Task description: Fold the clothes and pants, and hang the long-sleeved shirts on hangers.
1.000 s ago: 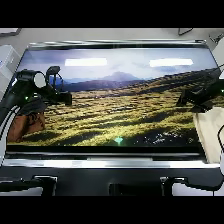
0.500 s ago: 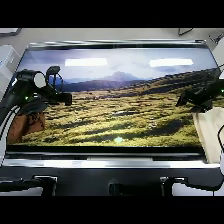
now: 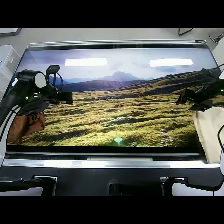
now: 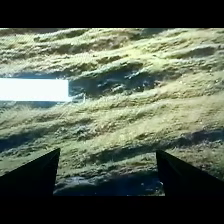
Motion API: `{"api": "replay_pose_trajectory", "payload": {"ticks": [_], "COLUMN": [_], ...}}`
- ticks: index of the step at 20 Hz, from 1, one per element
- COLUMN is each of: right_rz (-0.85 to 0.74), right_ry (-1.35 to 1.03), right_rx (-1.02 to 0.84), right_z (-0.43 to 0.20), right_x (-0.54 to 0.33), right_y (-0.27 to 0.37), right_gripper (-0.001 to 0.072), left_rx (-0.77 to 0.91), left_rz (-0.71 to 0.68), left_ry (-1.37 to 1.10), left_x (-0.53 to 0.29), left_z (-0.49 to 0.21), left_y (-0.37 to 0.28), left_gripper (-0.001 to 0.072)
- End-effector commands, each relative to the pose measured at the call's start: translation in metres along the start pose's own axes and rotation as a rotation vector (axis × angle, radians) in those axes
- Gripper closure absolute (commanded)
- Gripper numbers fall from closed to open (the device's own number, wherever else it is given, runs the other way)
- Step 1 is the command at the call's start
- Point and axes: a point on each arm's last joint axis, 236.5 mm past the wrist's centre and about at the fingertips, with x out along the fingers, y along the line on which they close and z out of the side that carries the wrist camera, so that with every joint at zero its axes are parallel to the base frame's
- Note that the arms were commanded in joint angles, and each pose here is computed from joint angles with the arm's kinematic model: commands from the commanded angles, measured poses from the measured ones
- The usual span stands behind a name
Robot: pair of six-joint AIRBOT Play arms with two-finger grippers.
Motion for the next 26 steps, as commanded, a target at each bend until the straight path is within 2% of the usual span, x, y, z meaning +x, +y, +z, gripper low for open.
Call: {"api": "replay_pose_trajectory", "payload": {"ticks": [1, 4, 5, 7, 9, 12, 16, 18, 22, 26], "right_rz": [0.002, 0.004, 0.003, -0.003, -0.010, -0.012, -0.005, -0.006, -0.007, 0.015], "right_ry": [-0.056, -0.109, -0.117, -0.118, -0.076, -0.008, 0.066, 0.108, 0.195, 0.255], "right_rx": [0.001, 0.002, 0.001, 0.000, -0.020, -0.054, -0.049, -0.040, 0.032, 0.064], "right_z": [0.013, 0.026, 0.028, 0.028, 0.018, 0.002, -0.015, -0.025, -0.046, -0.059], "right_x": [0.000, -0.001, -0.001, -0.001, 0.000, 0.001, 0.000, -0.001, -0.004, -0.007], "right_y": [0.001, 0.001, 0.001, -0.001, -0.002, -0.002, -0.001, -0.002, -0.001, 0.006], "right_gripper": [0.0017, 0.0017, 0.0017, 0.0017, 0.0018, 0.0032, 0.0034, 0.0034, 0.0033, 0.0034], "left_rx": [-0.013, 0.041, 0.096, 0.040, -0.186, -0.565, -0.824, -0.838, -0.808, -0.762], "left_rz": [-0.012, 0.007, 0.067, 0.245, 0.285, 0.153, 0.210, 0.199, 0.151, 0.022], "left_ry": [-0.063, -0.088, -0.092, -0.039, 0.090, 0.157, 0.092, 0.076, -0.031, -0.035], "left_x": [0.001, -0.005, -0.015, -0.047, -0.065, -0.077, -0.070, -0.049, -0.011, 0.026], "left_z": [0.015, 0.023, 0.028, 0.025, -0.015, -0.084, -0.160, -0.178, -0.163, -0.146], "left_y": [-0.003, 0.003, 0.021, 0.096, 0.178, 0.259, 0.337, 0.350, 0.357, 0.344], "left_gripper": [0.0010, 0.0010, 0.0003, -0.0002, -0.0002, -0.0003, -0.0004, -0.0004, -0.0004, -0.0002]}}
